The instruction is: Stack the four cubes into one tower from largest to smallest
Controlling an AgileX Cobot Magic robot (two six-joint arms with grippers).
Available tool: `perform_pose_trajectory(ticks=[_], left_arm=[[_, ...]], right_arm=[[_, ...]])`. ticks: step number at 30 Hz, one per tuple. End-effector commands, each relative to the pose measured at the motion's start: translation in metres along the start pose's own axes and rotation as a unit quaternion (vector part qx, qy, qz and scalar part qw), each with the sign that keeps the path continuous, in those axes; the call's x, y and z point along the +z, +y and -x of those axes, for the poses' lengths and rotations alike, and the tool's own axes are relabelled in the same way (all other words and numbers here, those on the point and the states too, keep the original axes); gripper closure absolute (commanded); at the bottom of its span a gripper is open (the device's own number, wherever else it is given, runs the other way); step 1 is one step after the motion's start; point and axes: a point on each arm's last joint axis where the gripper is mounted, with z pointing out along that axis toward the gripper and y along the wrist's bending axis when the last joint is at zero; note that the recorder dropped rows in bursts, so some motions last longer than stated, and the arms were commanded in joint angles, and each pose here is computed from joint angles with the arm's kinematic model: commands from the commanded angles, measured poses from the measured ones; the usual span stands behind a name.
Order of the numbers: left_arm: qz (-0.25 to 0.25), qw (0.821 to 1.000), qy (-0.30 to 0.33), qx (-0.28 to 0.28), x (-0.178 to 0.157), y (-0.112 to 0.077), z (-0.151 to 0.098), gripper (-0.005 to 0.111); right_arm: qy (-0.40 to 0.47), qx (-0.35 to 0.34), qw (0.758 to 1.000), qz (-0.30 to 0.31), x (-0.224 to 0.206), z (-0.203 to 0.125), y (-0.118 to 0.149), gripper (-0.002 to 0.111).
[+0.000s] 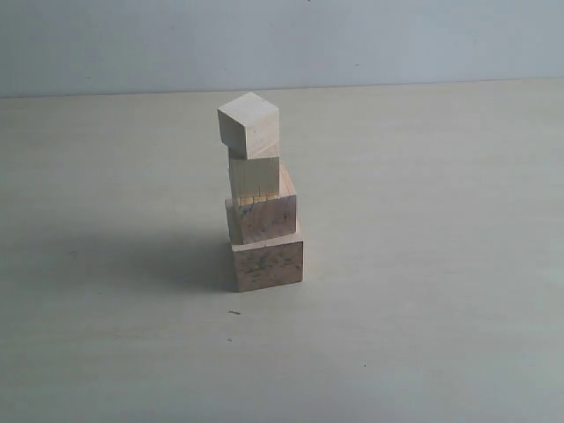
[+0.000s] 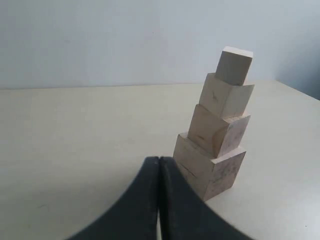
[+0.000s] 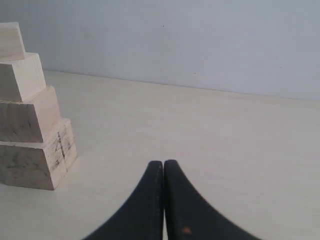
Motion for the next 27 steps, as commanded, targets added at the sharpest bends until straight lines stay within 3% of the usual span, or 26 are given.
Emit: perform_pose_trajectory(ticks=[1,21,23,27], left_arm=[[0.001,1.0,-0.003,0.0,0.0,0.0,0.0,0.107],[0.001,1.0,-0.003,0.003,0.0,0.0,0.0,0.107],[0.0,0.999,-0.038,0.008,-0.001,0.0,0.006,0.107],[-0.021,0.979,-0.14,-0.144,-0.004,0.0,0.025,0.107]], right_arm=[[-0.001,-0.005,1.0,-0.004,0.0,-0.001,0.0,0.108],[-0.001,-0.005,1.0,-0.004,0.0,-0.001,0.0,0.108],[-0.001,-0.005,1.0,-0.004,0.0,-0.001,0.0,0.108],[-0.001,-0.005,1.0,-0.004,0.0,-0.001,0.0,0.108]])
